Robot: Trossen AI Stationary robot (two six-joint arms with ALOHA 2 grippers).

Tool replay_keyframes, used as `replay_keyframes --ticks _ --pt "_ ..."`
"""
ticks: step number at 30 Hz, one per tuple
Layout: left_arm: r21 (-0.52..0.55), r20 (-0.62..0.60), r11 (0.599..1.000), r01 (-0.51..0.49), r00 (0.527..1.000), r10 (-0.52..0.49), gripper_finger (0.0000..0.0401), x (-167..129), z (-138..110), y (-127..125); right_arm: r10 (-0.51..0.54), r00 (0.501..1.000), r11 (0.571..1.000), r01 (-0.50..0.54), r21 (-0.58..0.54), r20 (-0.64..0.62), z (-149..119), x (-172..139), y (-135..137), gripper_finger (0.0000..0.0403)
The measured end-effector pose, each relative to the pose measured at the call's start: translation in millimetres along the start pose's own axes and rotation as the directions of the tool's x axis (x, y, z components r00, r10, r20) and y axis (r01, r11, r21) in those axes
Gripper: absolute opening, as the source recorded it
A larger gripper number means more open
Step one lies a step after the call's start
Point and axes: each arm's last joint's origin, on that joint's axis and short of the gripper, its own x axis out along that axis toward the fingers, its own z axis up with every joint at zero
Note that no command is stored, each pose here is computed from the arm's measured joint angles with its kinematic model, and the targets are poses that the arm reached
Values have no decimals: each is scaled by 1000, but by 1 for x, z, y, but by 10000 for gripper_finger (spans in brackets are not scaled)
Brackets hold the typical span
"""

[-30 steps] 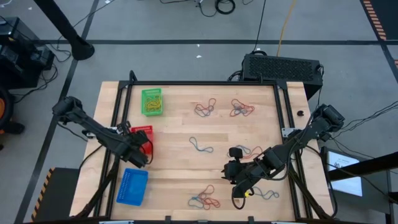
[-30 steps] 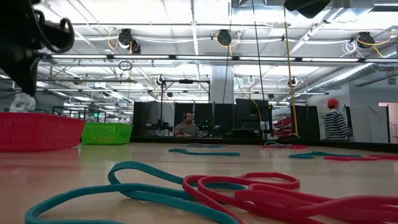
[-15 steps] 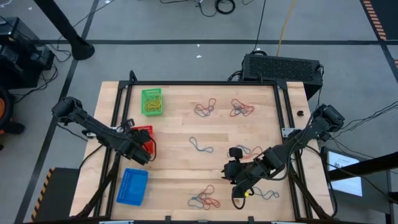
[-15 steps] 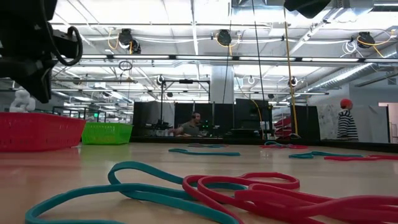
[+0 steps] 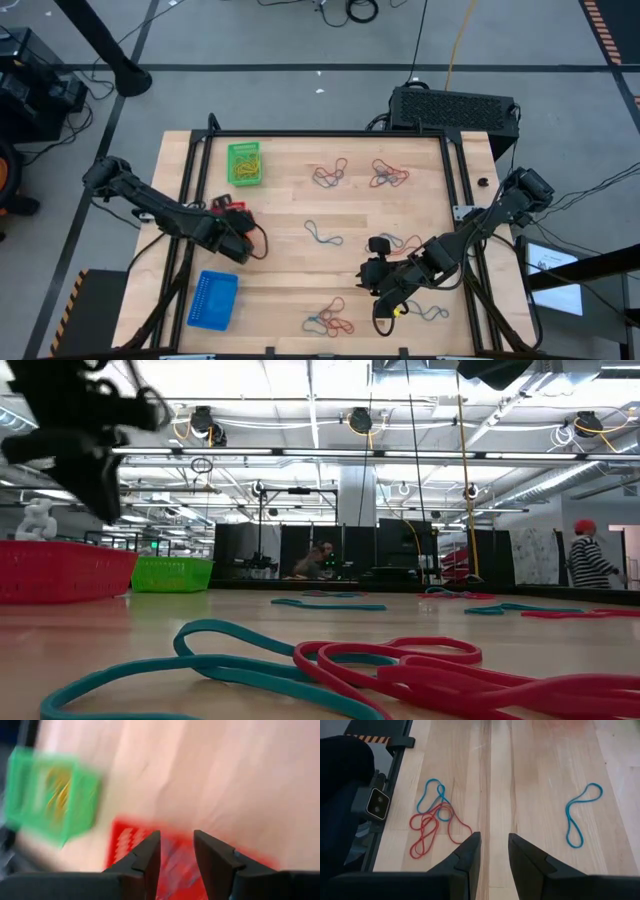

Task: Sort rubber bands into baskets
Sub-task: Put the blue rubber band into the red bin

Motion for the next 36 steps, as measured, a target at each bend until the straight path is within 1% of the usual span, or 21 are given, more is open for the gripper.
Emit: replay_keyframes --ticks 2,3,5,8,11,15,19,22,24,26,32,34,36 --pt "16 105 997 77 991 -78 125 -2 12 -8 0 1000 1000 0 -1 0 0 0 0 91" --pt "24 169 993 118 978 -120 125 -3 19 -12 0 1000 1000 0 -6 0 0 0 0 91" --pt "40 302 982 185 934 -189 125 -4 36 -21 -4 1000 1000 4 -21 2 0 0 0 91" --pt "108 446 968 227 859 -251 125 0 61 -32 -22 1000 998 22 -54 11 0 0 -1 91" --pt "176 503 951 256 807 -310 125 14 82 -40 -57 998 996 58 -74 21 -1 1 -2 91" --pt "211 534 924 319 754 -383 125 42 104 -45 -86 996 993 83 -88 -27 -13 7 -6 91" --pt "216 584 902 373 691 -425 125 67 121 -50 -152 979 988 147 -50 -137 -32 13 -16 91" --pt "222 637 876 429 616 -463 125 82 133 -54 -212 951 977 212 -25 -223 -48 18 -27 91" --pt "222 661 866 449 584 -472 125 90 144 -60 -247 931 968 251 -19 -270 -58 21 -34 91" --pt "221 658 866 448 587 -471 125 99 156 -69 -271 913 960 279 -17 -306 -67 25 -41 91" --pt "218 661 867 448 586 -469 125 117 206 -98 -302 869 945 328 -1 -393 -86 31 -56 91" --pt "197 662 867 458 590 -462 125 124 221 -105 -313 852 937 350 13 -420 -90 31 -59 91" --pt "155 665 861 485 594 -454 125 130 235 -107 -323 840 929 369 23 -436 -92 30 -60 91"
